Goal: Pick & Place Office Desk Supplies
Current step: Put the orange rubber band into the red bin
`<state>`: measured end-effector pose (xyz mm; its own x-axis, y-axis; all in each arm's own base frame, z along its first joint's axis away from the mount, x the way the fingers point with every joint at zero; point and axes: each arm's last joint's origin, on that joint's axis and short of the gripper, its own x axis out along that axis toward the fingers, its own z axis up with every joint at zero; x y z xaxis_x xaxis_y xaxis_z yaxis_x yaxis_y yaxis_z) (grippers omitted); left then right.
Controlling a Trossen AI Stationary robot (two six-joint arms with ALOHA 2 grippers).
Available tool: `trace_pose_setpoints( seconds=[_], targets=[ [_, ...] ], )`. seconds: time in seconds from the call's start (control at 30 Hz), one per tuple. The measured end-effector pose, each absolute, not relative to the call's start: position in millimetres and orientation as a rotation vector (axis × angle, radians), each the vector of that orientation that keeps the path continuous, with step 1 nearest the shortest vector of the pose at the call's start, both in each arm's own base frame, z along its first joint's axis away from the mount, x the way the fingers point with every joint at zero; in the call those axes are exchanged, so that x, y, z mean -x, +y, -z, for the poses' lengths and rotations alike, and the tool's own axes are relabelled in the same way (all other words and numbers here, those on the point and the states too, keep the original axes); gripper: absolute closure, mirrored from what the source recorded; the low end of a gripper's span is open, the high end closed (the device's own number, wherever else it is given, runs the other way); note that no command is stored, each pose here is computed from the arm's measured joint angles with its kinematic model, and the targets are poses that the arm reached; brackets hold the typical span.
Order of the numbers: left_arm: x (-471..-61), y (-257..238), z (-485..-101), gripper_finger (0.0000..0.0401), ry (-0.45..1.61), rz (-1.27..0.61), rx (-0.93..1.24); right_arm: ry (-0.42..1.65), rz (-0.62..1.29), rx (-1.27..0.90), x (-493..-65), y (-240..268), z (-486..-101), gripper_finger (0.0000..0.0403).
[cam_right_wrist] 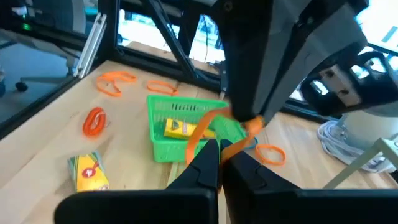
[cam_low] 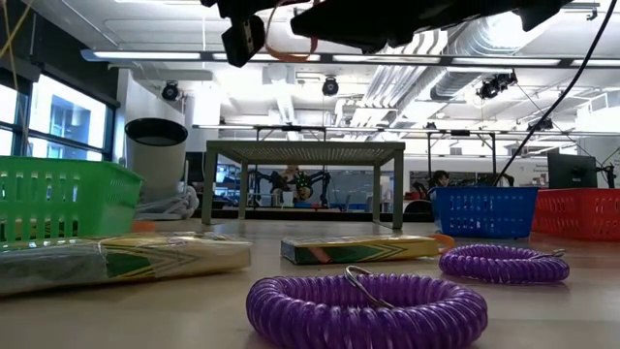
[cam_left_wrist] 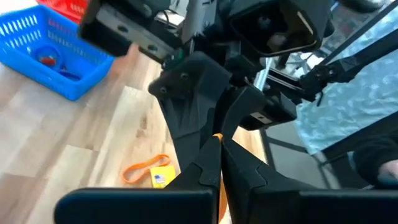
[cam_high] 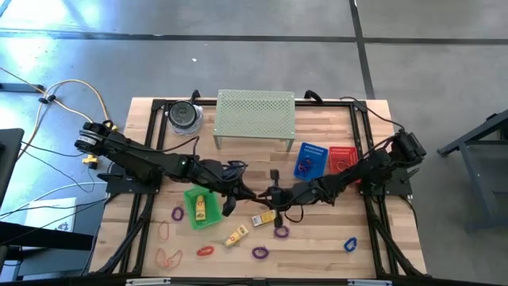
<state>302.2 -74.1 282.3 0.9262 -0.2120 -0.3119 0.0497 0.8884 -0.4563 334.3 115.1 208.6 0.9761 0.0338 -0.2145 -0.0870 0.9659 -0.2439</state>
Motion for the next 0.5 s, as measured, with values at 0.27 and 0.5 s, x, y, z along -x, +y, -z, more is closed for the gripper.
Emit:
trace_pose_setpoints(
  seconds=[0.27, 0.5],
  targets=[
    [-302.2, -74.3, -282.4, 0.0366, 0.348, 0.123, 0.364, 0.262, -0.035, 0.276, -333.2, 113.7, -203.8, 0.0401],
    [-301.6, -76.4, -282.4, 0.0276, 0.347, 0.133, 0.335, 0.278, -0.014, 0.288, -332.7, 112.9, -202.5, 0.0401]
  ],
)
